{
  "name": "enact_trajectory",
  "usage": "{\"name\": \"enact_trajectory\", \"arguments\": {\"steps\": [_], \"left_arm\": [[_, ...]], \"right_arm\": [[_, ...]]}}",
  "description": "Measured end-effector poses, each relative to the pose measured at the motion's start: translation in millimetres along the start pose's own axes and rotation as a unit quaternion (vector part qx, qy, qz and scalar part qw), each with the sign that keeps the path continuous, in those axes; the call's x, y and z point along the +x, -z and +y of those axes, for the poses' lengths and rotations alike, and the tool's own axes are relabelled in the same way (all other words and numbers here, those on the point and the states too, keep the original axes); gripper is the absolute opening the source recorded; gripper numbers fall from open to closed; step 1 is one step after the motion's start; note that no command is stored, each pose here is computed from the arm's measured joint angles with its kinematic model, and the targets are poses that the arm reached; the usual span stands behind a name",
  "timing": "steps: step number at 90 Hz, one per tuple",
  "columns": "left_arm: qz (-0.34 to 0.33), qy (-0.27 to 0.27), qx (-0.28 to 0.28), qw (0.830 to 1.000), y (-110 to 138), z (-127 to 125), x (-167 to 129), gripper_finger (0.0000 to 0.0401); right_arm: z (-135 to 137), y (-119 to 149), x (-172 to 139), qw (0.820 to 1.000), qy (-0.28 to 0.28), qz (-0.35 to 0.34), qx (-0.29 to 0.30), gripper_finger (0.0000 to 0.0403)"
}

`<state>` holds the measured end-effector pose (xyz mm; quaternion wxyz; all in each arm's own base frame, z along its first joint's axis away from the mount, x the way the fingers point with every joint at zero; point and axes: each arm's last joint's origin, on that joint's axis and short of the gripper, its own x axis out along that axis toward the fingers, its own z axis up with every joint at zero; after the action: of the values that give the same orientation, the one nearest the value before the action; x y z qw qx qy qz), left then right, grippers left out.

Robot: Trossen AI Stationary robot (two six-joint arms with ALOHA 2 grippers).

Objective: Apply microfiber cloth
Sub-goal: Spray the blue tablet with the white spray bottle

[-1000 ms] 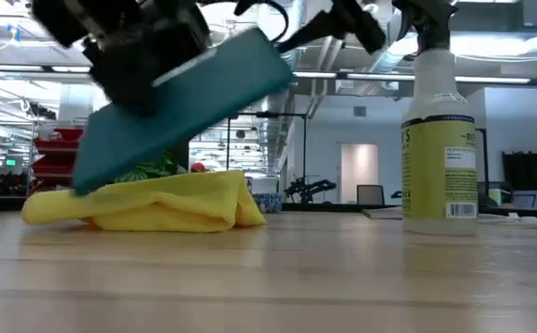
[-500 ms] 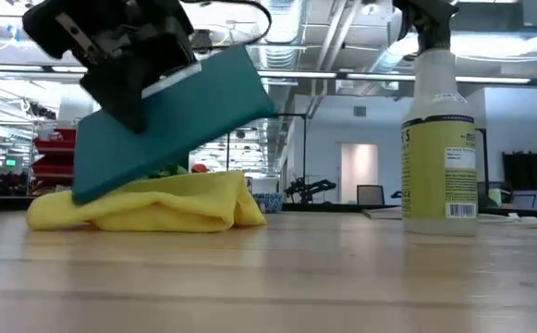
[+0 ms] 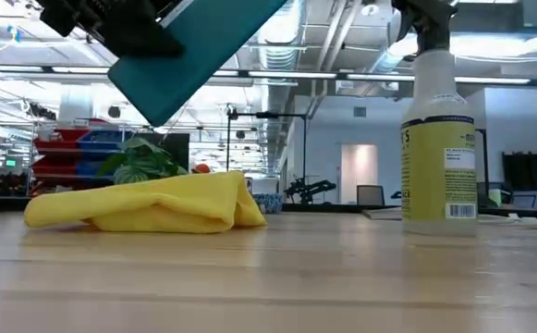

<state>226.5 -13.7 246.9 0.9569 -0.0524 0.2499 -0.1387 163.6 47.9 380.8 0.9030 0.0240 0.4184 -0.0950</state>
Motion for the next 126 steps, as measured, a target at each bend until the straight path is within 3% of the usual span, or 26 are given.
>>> {"name": "enact_trajectory", "arguments": {"steps": [12,29,44,74,84,100,126], "left_arm": [[0.006,-0.006,-0.002,1.000,1.5,-0.2,2.2,0.0007],[0.012,-0.006,-0.001,1.000,2.9,-2.5,5.3,0.0008],[0.018,0.001,0.003,1.000,4.0,-6.2,7.4,0.0008],[0.017,0.000,0.008,1.000,3.8,-9.0,8.1,0.0008],[0.017,-0.001,0.008,1.000,3.9,-8.9,8.1,0.0008],[0.017,-0.001,0.008,1.000,3.9,-8.8,8.1,0.0009],[0.016,-0.038,0.008,0.999,4.2,-11.5,9.0,0.0009]], "right_arm": [[12.0,26.6,35.7,0.998,0.000,0.058,0.000,0.0260],[24.1,39.5,77.3,1.000,-0.016,0.006,0.000,0.0259],[24.8,46.2,92.7,0.999,-0.003,-0.031,0.008,0.0259],[32.2,35.1,96.4,0.989,-0.050,-0.138,0.011,0.0255],[32.8,33.6,96.4,0.988,-0.053,-0.144,0.015,0.0217],[33.3,33.4,96.1,0.987,-0.057,-0.146,0.032,0.0106],[61.5,28.9,74.7,0.973,-0.041,-0.175,0.144,0.0105]]}}
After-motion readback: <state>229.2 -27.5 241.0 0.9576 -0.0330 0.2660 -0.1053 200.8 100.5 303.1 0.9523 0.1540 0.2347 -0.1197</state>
